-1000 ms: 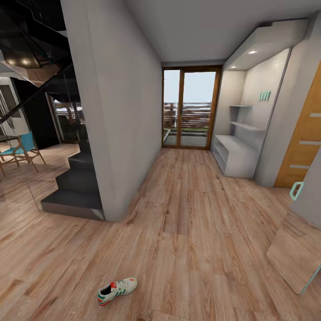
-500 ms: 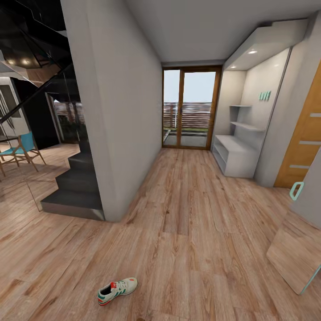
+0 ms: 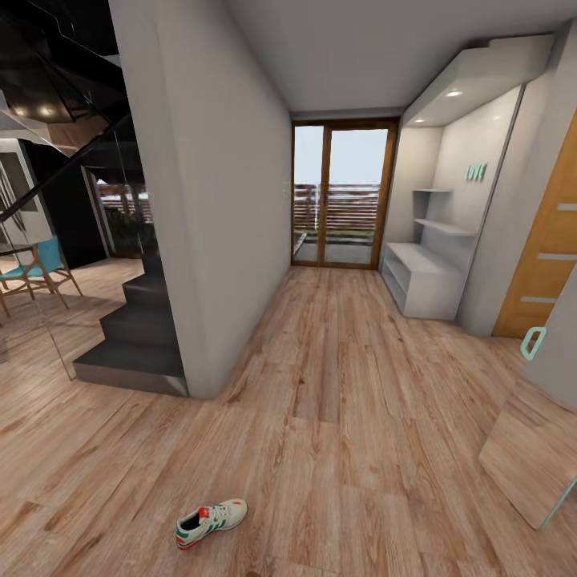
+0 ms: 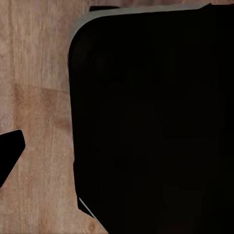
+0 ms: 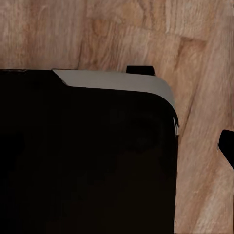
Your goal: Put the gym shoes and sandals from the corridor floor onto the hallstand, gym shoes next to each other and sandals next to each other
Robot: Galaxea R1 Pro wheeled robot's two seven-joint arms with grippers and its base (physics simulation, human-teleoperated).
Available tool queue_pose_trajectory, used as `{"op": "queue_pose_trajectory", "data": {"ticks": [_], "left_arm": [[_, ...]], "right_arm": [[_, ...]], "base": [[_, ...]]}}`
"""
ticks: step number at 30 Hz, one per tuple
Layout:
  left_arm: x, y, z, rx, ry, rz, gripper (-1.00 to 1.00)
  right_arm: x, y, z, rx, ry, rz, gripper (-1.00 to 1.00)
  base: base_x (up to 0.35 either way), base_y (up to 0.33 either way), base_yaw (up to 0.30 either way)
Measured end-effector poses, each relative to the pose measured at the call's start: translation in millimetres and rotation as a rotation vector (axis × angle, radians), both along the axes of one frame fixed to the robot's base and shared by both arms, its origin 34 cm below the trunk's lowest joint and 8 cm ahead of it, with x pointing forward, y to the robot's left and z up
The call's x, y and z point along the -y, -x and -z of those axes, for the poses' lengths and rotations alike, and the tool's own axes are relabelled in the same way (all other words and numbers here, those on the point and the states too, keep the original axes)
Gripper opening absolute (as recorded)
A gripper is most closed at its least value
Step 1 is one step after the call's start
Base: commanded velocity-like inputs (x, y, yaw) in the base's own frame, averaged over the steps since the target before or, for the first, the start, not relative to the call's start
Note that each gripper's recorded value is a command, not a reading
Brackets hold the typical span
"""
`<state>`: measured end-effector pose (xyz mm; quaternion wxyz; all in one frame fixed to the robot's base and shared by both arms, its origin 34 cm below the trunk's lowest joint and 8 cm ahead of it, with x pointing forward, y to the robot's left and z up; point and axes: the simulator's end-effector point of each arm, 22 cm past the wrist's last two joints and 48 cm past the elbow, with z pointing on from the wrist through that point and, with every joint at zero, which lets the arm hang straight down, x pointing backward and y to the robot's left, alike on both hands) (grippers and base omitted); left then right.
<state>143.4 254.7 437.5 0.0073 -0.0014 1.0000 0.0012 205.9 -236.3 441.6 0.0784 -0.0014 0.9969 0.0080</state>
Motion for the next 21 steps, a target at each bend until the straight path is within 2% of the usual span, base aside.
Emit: {"op": "queue_pose_trajectory", "data": {"ticks": [11,15,21], "left_arm": [[-29,-49,-3,0.131,-0.039,0.004,1.00],[-41,-81,-7,0.197,-0.053,0.006,1.00],[-43,-131,-16,0.300,-0.057,0.007,1.00]], "right_arm": [[48,-43,-9,0.124,0.061,0.000,1.00],[65,-59,-14,0.170,0.083,-0.001,1.00],[90,-92,-25,0.252,0.115,-0.003,1.00]], "base": [[0.000,0.000,0.000],[0.000,0.000,0.000],[0.000,0.000,0.000]]}}
